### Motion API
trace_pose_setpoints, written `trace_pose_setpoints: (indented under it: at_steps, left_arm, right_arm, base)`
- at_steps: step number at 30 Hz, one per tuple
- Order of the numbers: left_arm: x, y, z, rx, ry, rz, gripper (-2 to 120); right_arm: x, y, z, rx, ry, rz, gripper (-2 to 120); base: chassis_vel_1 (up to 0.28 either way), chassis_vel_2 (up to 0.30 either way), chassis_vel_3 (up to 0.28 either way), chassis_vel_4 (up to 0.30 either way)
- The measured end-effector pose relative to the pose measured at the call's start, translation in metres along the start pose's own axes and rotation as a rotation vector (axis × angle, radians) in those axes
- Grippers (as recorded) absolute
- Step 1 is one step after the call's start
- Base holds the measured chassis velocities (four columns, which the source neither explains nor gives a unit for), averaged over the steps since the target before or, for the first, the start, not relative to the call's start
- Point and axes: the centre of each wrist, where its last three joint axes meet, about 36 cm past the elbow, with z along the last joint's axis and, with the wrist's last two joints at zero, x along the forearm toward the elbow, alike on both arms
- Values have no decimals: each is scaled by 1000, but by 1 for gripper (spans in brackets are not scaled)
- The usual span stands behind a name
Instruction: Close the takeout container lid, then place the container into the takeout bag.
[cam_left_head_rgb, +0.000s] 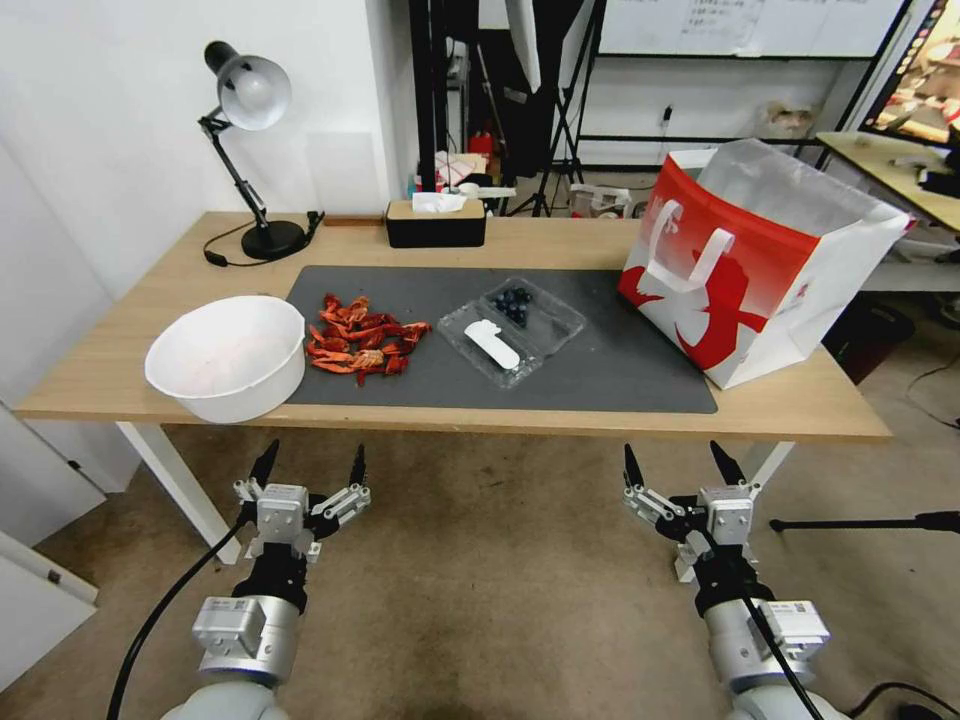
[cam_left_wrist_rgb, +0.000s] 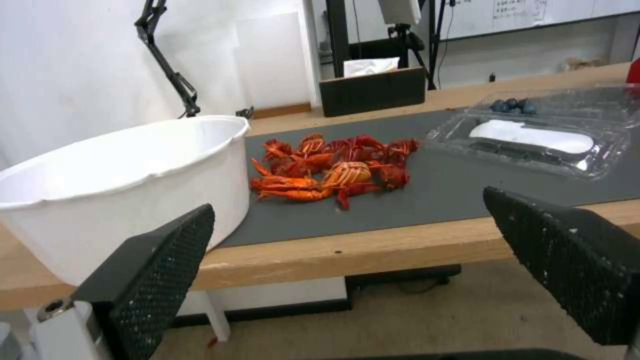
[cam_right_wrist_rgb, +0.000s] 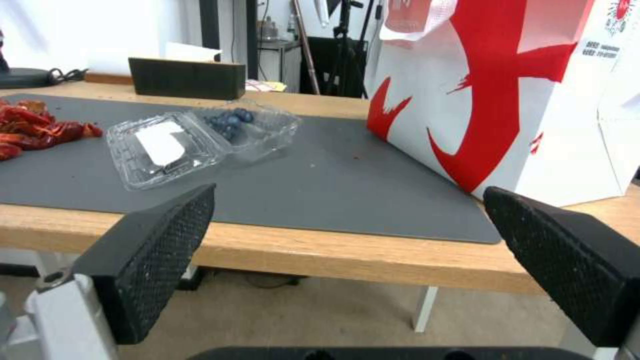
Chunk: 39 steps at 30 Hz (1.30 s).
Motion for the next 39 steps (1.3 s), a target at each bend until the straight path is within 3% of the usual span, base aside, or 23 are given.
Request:
trace_pose_setpoints:
  at_steps: [2, 7, 11, 21, 39]
  left_arm:
    - [0, -1, -1, 13, 2, -1, 100]
    - [-6, -16, -15, 182, 62, 13, 100]
    - [-9, -23, -18, 267, 107, 47, 100]
    - [-12, -21, -11, 271, 120, 61, 100]
    - [-19, -15, -3, 262, 111, 84, 100]
  right_arm:
    - [1, 1, 0, -1, 9, -11, 100]
    - [12, 21, 7, -47, 127, -148, 100]
    - [11, 18, 10, -50, 134, -153, 100]
    - [6, 3, 8, -52, 111, -129, 100]
    - [-6, -3, 2, -37, 54, -122, 100]
  base:
    - [0, 0, 0, 0]
    - [0, 0, 0, 0]
    - [0, 0, 0, 0]
    - [0, 0, 0, 0]
    - [0, 0, 0, 0]
